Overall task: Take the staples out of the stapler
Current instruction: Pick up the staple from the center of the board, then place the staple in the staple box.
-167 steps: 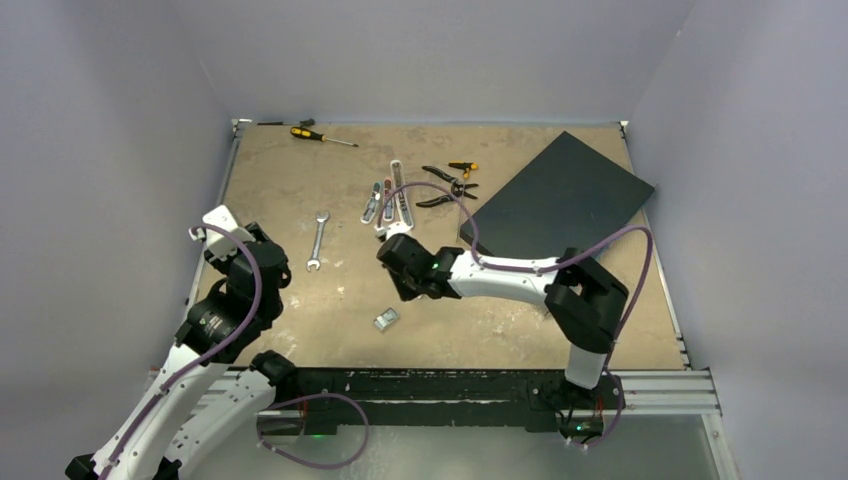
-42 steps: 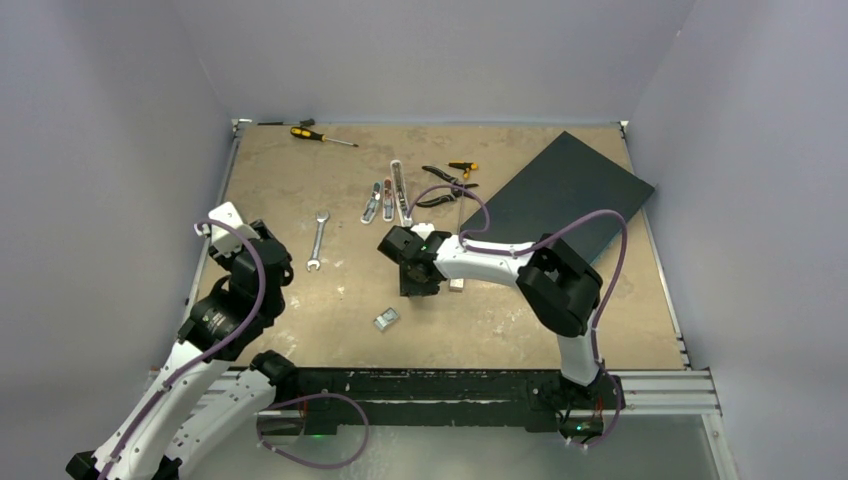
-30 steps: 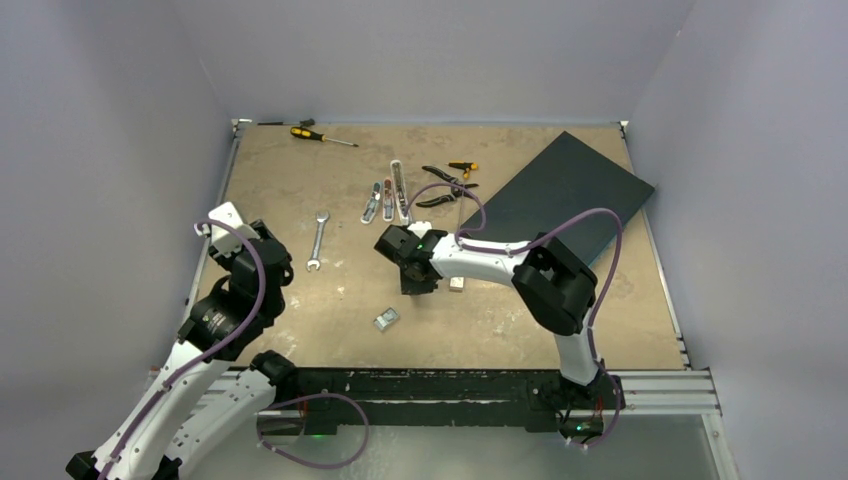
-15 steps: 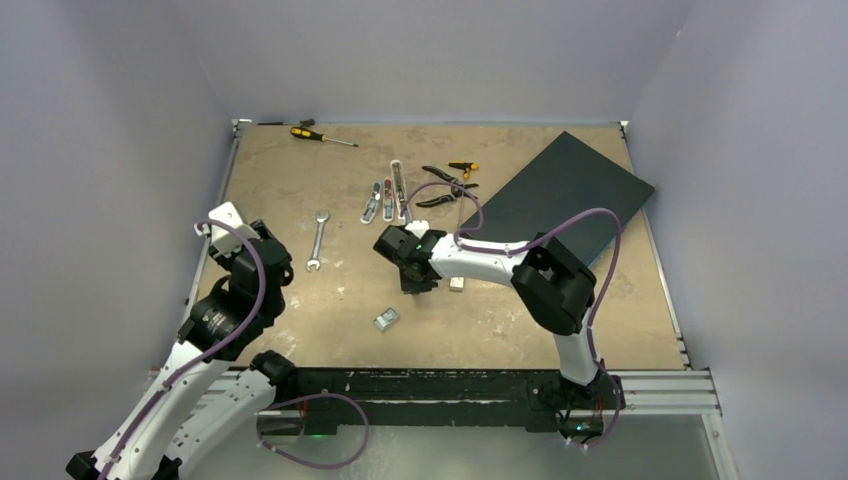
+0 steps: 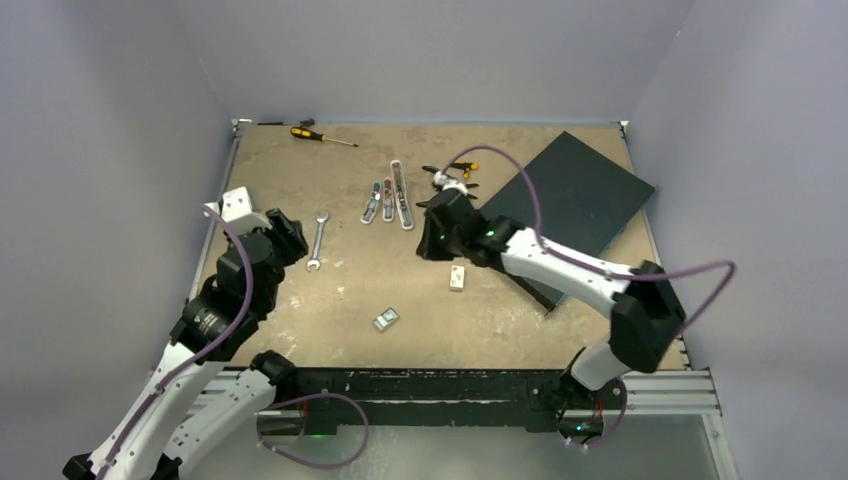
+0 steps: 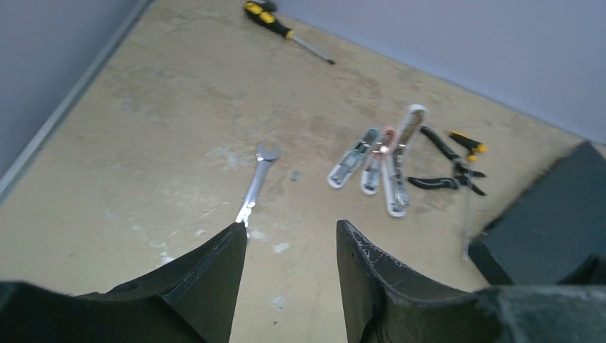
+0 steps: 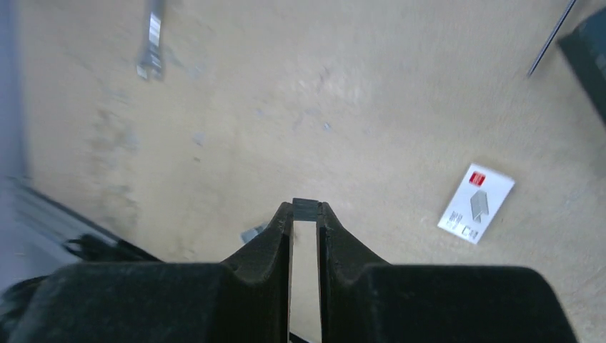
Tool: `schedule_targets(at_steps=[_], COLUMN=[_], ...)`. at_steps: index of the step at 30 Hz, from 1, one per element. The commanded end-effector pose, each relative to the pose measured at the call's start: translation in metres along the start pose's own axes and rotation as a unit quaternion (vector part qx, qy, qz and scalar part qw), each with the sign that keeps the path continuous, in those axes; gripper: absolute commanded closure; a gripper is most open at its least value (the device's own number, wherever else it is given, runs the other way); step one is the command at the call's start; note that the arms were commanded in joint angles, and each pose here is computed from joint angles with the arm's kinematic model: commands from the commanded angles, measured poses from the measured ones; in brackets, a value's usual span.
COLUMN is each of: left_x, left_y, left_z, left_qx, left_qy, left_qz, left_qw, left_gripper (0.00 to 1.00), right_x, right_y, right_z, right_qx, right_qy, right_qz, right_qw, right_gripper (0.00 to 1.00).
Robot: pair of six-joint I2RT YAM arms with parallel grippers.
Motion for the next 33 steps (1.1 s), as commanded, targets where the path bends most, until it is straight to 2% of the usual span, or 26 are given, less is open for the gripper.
schedule_targets(at_steps=[1,4,6,8,11,14,17,19,21,23,25,28,31,33], left_x=[-0.065,-0.091,-0.109,-0.127,-0.145,-0.161,-0.176,-0.183,-0.188,-0.192,-0.195,-0.199,-0.205,-0.208], left_y=[0.020,0.033,0.044,0.060,0.086,0.106,0.132,0.145,0.158,0.166,0.169,0.173,0.176,0.176], left_z=[0.034,0.044,0.047,0.055,0.062,0.067,0.058,0.052,0.044,0.040,0.039,0.044,0.044,0.044], left_qx=[-0.009,-0.027,-0.043,-0.085,-0.135,-0.164,-0.188,-0.197,-0.206,-0.211,-0.218,-0.237,-0.234,-0.233], left_qy=[0.013,-0.001,-0.017,-0.033,-0.052,-0.095,-0.178,-0.207,-0.243,-0.268,-0.281,-0.285,-0.289,-0.286], left_qz=[-0.171,-0.259,-0.330,-0.410,-0.501,-0.563,-0.643,-0.681,-0.718,-0.742,-0.753,-0.759,-0.771,-0.776], left_qw=[0.985,0.965,0.943,0.908,0.853,0.804,0.721,0.675,0.618,0.577,0.554,0.536,0.516,0.512], left_gripper=[0.52,0.50,0.48,0.46,0.34,0.31,0.29,0.29,0.29,0.29,0.28,0.28,0.31,0.33], right_x=[0.014,0.021,0.029,0.035,0.054,0.065,0.074,0.080,0.084,0.088,0.091,0.094,0.095,0.096], right_y=[0.053,0.096,0.125,0.153,0.197,0.234,0.267,0.283,0.296,0.305,0.315,0.326,0.329,0.329], right_z=[0.060,0.084,0.097,0.105,0.118,0.124,0.127,0.126,0.124,0.120,0.115,0.108,0.106,0.106], right_qx=[-0.109,-0.161,-0.192,-0.214,-0.243,-0.264,-0.281,-0.282,-0.284,-0.283,-0.280,-0.274,-0.274,-0.274], right_qy=[-0.028,-0.025,-0.014,-0.001,0.032,0.059,0.092,0.112,0.129,0.150,0.171,0.194,0.202,0.200], right_qz=[0.138,0.212,0.258,0.295,0.363,0.405,0.442,0.466,0.485,0.503,0.525,0.551,0.559,0.562], right_qw=[0.984,0.964,0.947,0.931,0.899,0.874,0.847,0.831,0.817,0.803,0.785,0.764,0.756,0.755], right_gripper=[1.00,0.99,0.99,0.98,0.97,0.97,0.96,0.96,0.96,0.96,0.95,0.95,0.95,0.95])
Point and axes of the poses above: each gripper's point midway between its finger pads, its own y axis back along the fingers, its own x axis along the line the jaws close on, z = x × y, the point moved 2 cm from there along y, back along the fingers, and after that the axes turned 13 degrees about y, right-handed, at the moved point
